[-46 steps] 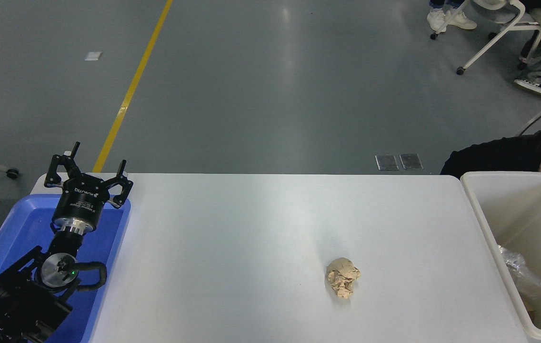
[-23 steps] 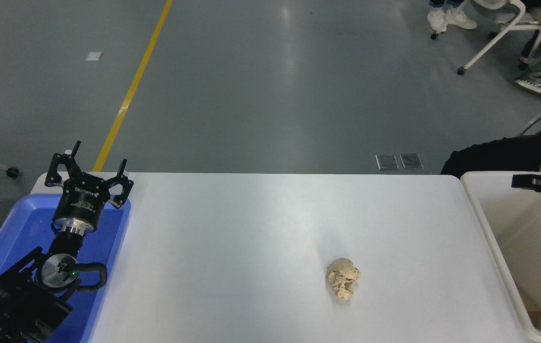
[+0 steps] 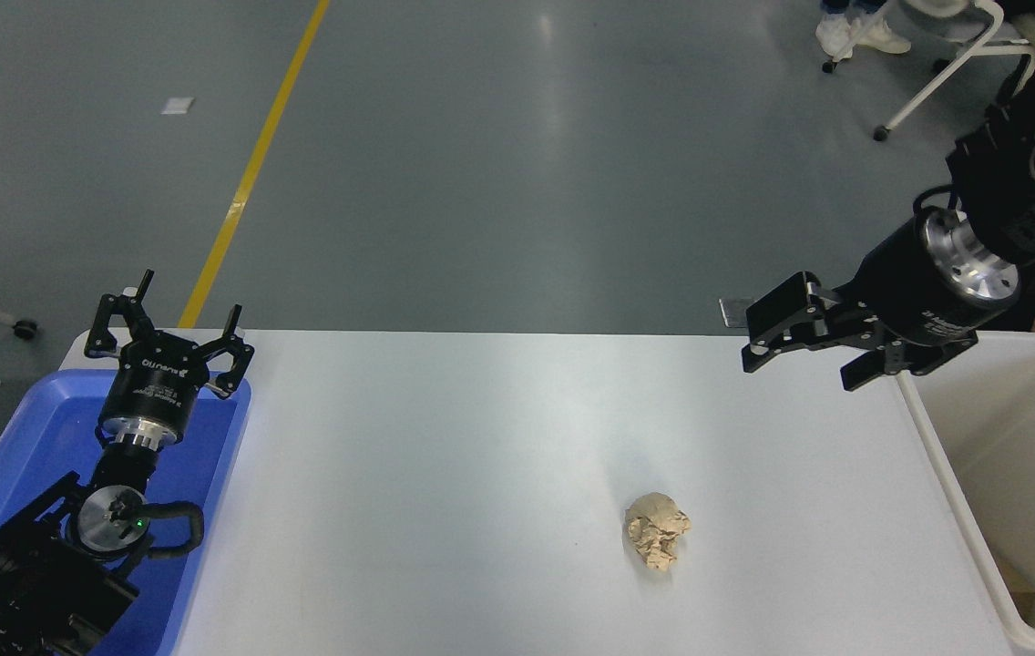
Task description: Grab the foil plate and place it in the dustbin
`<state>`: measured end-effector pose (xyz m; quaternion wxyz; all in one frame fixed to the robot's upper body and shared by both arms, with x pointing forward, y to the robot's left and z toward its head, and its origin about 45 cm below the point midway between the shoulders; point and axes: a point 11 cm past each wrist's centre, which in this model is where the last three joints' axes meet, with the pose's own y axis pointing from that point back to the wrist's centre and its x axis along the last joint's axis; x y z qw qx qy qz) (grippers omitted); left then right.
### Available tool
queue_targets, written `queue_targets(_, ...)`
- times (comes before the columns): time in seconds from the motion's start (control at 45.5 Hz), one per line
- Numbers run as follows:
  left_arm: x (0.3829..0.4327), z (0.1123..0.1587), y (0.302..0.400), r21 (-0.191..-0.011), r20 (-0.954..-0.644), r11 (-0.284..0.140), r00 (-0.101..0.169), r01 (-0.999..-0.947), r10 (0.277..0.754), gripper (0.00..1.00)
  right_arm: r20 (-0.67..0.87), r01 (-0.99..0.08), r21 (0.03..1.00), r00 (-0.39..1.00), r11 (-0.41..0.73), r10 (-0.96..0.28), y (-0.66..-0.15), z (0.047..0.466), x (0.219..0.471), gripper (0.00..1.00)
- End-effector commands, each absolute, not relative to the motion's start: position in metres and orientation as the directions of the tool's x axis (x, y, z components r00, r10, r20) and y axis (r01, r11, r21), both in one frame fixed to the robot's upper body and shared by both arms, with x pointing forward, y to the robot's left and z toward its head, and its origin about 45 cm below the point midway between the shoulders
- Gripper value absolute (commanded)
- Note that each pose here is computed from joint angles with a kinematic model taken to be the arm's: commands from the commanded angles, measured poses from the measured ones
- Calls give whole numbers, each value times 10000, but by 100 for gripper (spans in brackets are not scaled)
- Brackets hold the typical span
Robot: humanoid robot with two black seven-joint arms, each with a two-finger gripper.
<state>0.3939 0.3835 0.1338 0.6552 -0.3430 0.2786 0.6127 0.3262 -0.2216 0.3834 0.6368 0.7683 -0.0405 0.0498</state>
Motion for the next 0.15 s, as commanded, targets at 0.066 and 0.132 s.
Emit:
queue_targets(0.066, 3938, 1337, 3838, -1082, -7854, 123, 930, -9941, 6119, 100, 1130, -1022, 9858, 9907, -1334, 763, -1843, 4067, 3058, 100)
queue_targets(0.132, 3938, 1336, 3839, -1071, -7852, 114, 916, -9942, 6124, 100, 1106, -997, 9853, 9912, -1386, 730, -1799, 4058, 3053, 100)
